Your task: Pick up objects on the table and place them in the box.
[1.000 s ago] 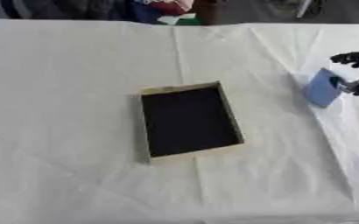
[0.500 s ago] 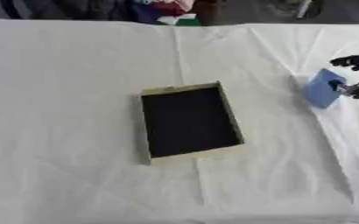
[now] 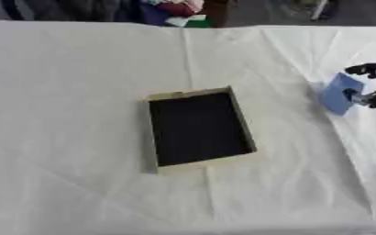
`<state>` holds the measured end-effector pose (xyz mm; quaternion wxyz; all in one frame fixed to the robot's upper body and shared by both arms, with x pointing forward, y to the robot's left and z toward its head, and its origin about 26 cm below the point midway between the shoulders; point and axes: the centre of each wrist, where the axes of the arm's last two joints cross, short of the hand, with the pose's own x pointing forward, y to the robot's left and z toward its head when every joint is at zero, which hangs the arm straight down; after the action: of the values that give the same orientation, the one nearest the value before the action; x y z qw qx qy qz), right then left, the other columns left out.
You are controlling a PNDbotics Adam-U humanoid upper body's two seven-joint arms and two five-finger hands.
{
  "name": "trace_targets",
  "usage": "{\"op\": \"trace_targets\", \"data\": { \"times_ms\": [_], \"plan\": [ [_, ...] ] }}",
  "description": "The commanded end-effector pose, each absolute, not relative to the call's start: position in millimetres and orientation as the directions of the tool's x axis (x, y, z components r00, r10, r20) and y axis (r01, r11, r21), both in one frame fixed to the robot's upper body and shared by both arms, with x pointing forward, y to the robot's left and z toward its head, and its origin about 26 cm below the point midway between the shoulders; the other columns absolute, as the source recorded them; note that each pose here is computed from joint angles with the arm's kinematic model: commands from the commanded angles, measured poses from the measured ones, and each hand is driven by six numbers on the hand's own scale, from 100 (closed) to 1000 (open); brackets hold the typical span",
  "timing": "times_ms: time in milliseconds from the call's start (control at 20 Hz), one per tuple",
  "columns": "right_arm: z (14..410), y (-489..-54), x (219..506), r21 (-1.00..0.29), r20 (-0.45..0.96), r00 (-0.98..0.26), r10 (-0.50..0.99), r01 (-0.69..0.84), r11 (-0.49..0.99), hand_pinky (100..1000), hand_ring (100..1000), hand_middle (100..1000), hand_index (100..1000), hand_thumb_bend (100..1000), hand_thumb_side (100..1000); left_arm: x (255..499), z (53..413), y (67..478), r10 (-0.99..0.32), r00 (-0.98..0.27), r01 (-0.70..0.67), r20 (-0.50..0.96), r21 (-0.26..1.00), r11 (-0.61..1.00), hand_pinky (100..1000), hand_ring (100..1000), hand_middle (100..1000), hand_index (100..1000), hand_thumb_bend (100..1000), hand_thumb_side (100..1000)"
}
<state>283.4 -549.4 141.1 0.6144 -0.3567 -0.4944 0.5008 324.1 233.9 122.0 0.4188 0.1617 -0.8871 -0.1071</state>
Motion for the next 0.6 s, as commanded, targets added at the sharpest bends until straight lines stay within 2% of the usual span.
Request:
{"op": "trace_targets", "data": {
  "times_ms": [50,600],
  "plan": [
    [156.5,-554.5,284.3,-0.945,0.212,0.008,0.977,-0.252,0.207,951,982,938,1000,179,695,324.0,131.2,232.1,-0.370,-0.623,-0.197,0.689,0.320,0.927,723,444,479,659,458,772],
    [152.9,-555.4,284.1,-0.943,0.209,0.011,0.978,-0.264,0.205,952,983,939,1000,176,699,324.1,131.7,232.1,-0.369,-0.625,-0.196,0.688,0.319,0.927,724,443,479,658,457,772]
  ]
}}
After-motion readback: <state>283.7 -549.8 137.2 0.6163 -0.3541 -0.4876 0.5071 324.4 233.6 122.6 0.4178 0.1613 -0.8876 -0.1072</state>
